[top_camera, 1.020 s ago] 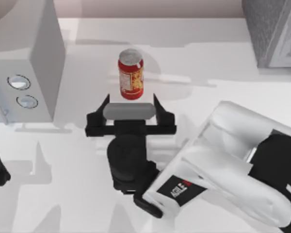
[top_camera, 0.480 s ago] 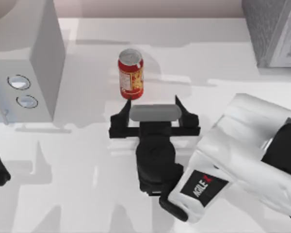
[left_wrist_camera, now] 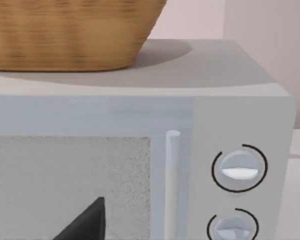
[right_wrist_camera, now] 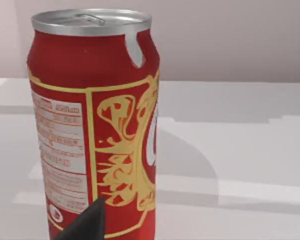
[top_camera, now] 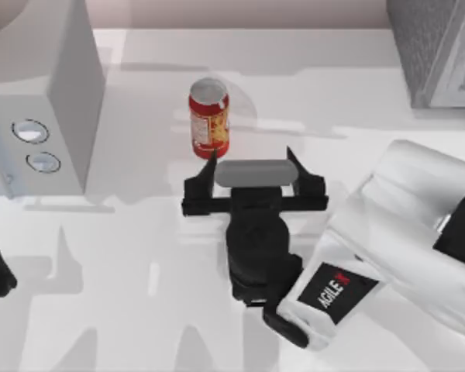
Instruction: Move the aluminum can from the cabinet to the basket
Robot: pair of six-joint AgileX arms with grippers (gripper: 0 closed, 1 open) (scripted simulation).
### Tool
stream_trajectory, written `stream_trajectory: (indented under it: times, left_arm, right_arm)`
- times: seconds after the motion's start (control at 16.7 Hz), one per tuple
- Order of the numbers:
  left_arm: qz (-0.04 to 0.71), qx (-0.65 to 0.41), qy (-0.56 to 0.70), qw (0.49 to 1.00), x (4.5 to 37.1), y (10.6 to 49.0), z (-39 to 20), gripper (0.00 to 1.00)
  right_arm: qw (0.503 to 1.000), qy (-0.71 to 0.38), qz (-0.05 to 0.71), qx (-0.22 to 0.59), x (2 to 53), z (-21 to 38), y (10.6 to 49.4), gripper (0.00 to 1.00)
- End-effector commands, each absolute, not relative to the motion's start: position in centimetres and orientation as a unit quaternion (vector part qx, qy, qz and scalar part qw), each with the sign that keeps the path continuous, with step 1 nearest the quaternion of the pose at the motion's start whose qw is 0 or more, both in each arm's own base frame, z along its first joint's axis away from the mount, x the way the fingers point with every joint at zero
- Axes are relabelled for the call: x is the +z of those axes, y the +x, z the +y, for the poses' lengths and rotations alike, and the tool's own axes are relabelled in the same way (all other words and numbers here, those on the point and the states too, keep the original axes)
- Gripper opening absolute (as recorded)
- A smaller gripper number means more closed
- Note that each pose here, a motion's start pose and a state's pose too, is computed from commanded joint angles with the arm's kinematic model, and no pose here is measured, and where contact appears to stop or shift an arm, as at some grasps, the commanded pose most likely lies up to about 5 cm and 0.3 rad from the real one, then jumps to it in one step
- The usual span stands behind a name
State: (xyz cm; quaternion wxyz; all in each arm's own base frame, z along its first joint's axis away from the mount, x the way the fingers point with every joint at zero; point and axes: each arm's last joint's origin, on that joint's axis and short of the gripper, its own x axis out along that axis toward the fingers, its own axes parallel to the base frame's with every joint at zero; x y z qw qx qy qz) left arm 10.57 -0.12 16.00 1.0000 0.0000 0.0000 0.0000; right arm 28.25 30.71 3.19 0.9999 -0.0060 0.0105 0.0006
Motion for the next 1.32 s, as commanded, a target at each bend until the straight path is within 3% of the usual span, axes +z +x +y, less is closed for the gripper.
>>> stream_trajectory:
  times: [0.36,0.54,0.9,1.14,1.32]
  left_arm:
    - [0.000,0.000,0.000,1.000,16.0,10.6,-0.1,1.00]
    - [0.000,0.000,0.000,1.000,16.0,10.6,-0.1,1.00]
    - [0.000,0.000,0.000,1.000,16.0,10.6,-0.1,1.00]
    - [0.000,0.000,0.000,1.000,16.0,10.6,-0.1,1.00]
    - [0.000,0.000,0.000,1.000,16.0,10.6,-0.1,1.00]
  right_arm:
    - [0.997,-0.045,0.059,-0.022,9.8,22.9,31.1,1.00]
    - [0.995,-0.050,0.083,-0.034,14.9,16.4,30.3,1.00]
    - [0.995,-0.025,0.082,-0.044,21.3,4.9,21.3,1.00]
    - [0.998,-0.009,0.054,-0.034,20.3,1.4,15.0,1.00]
    - [0.999,-0.004,0.031,-0.022,18.5,0.4,12.3,1.00]
